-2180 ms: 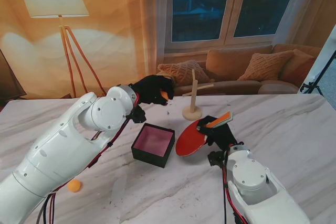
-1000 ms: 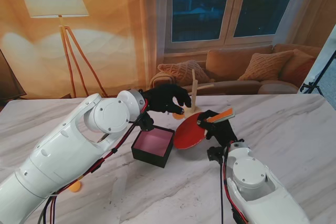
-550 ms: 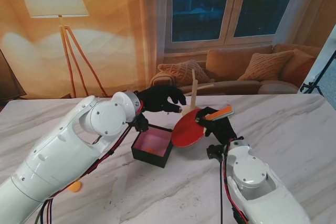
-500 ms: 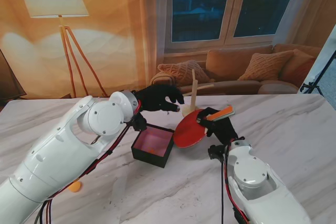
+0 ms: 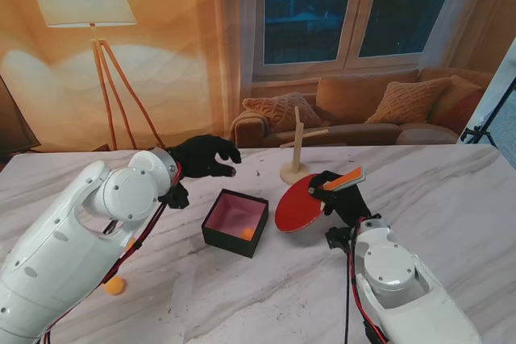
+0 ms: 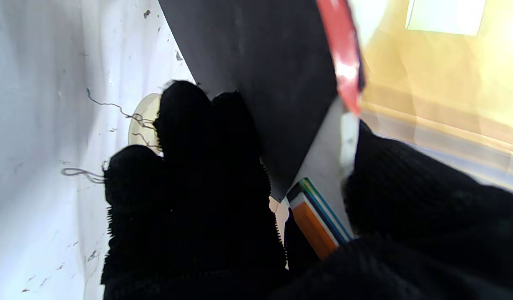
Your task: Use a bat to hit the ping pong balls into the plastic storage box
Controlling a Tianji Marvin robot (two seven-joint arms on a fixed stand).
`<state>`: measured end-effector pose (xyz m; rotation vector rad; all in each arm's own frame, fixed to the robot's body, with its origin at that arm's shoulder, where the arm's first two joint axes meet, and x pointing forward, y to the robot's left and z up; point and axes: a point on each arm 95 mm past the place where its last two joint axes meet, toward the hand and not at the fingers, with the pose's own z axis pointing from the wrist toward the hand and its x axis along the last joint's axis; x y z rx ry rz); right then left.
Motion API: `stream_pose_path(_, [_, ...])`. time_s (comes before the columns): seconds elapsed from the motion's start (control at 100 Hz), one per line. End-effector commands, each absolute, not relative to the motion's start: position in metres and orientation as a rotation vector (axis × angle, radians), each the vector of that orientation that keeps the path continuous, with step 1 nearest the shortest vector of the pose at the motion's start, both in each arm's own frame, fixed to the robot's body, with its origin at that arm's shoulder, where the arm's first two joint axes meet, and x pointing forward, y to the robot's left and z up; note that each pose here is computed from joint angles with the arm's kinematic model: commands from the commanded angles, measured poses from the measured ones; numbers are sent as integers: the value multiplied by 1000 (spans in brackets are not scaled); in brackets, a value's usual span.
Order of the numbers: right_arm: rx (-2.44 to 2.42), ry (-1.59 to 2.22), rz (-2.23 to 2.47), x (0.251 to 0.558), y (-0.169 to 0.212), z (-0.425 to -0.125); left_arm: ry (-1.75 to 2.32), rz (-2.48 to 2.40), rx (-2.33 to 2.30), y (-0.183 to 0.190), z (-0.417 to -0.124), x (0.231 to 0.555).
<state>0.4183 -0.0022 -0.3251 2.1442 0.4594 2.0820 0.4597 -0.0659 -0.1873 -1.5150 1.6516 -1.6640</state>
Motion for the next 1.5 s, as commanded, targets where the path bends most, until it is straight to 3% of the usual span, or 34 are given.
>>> stream_pose_path(0.0, [2172,491,2056,417,-2,-332,1675,-1618,-1537,-57,-195,456])
stream_pose_path(0.87, [2178,547,2008,416,-11,-340,1681,-1127,-1631,47,-249,397])
stream_pose_path(1.49, [2182,550,2007,415,-8,-341,1583,-894,-1685,86,-305,369])
